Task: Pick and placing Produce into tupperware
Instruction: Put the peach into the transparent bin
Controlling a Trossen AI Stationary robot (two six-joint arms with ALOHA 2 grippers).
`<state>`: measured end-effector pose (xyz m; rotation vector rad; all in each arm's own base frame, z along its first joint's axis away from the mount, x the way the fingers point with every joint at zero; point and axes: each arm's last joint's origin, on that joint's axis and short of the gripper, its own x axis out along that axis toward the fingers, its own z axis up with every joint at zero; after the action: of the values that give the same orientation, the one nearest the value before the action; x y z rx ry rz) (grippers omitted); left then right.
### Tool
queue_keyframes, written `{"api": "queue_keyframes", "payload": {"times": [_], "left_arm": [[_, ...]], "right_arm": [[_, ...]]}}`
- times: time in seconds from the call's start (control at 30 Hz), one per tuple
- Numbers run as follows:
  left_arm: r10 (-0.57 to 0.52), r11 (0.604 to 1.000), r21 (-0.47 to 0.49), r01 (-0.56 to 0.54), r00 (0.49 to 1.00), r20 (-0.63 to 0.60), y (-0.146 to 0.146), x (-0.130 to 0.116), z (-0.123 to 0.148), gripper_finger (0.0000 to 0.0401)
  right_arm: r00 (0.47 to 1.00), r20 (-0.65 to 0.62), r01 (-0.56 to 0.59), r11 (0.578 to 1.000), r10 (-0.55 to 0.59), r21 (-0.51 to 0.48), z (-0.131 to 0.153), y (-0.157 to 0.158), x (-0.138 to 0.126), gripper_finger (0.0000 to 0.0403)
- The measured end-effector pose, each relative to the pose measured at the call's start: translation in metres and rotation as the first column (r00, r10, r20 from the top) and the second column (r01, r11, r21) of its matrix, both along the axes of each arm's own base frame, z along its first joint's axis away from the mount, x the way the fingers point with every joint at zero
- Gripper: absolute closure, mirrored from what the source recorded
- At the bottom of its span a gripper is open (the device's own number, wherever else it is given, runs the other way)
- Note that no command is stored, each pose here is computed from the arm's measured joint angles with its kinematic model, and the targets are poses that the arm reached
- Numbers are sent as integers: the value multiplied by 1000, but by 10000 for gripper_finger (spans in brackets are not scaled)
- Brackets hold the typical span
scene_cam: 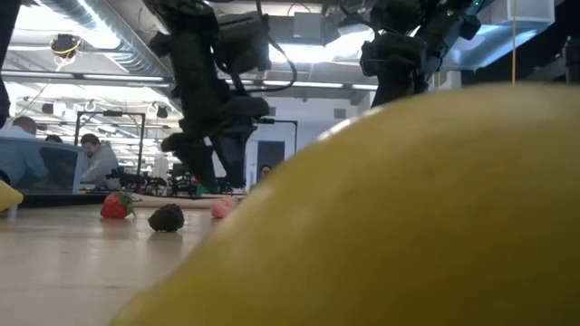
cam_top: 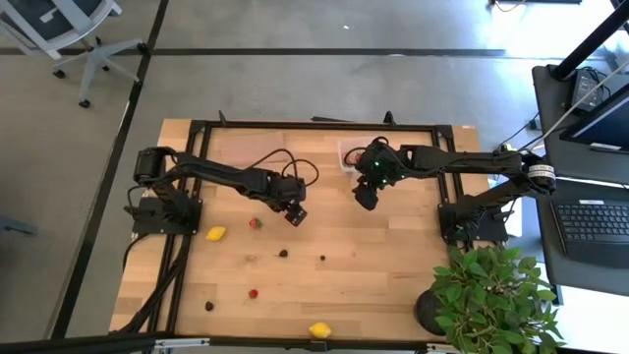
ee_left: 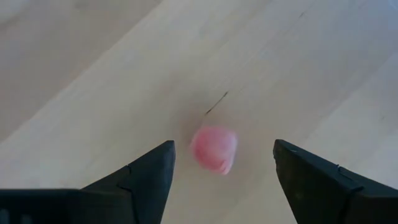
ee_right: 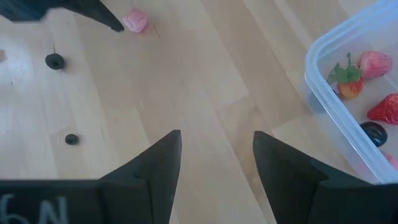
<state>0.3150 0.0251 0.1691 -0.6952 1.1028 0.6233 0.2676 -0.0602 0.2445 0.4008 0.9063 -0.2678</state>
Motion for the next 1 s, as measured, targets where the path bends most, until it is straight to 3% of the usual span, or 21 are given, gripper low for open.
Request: {"api": "queue_keyframes", "payload": {"times": [0.27, 0.53, 1.0], "left_arm": [[-16, 999, -53, 12, 998, -61, -2, 5, -22, 144], [-11, 999, -39, 8, 997, -80, -1, 8, -29, 155], [-2, 1000, 7, 2, 995, -102, 0, 6, -31, 272]], "right_arm": [[1000, 7, -8, 1000, 8, -7, 0, 0, 1, 201], [1000, 7, -19, 1000, 19, -17, 1, 0, 1, 201], [1000, 7, -19, 1000, 19, -17, 1, 0, 1, 201]]}}
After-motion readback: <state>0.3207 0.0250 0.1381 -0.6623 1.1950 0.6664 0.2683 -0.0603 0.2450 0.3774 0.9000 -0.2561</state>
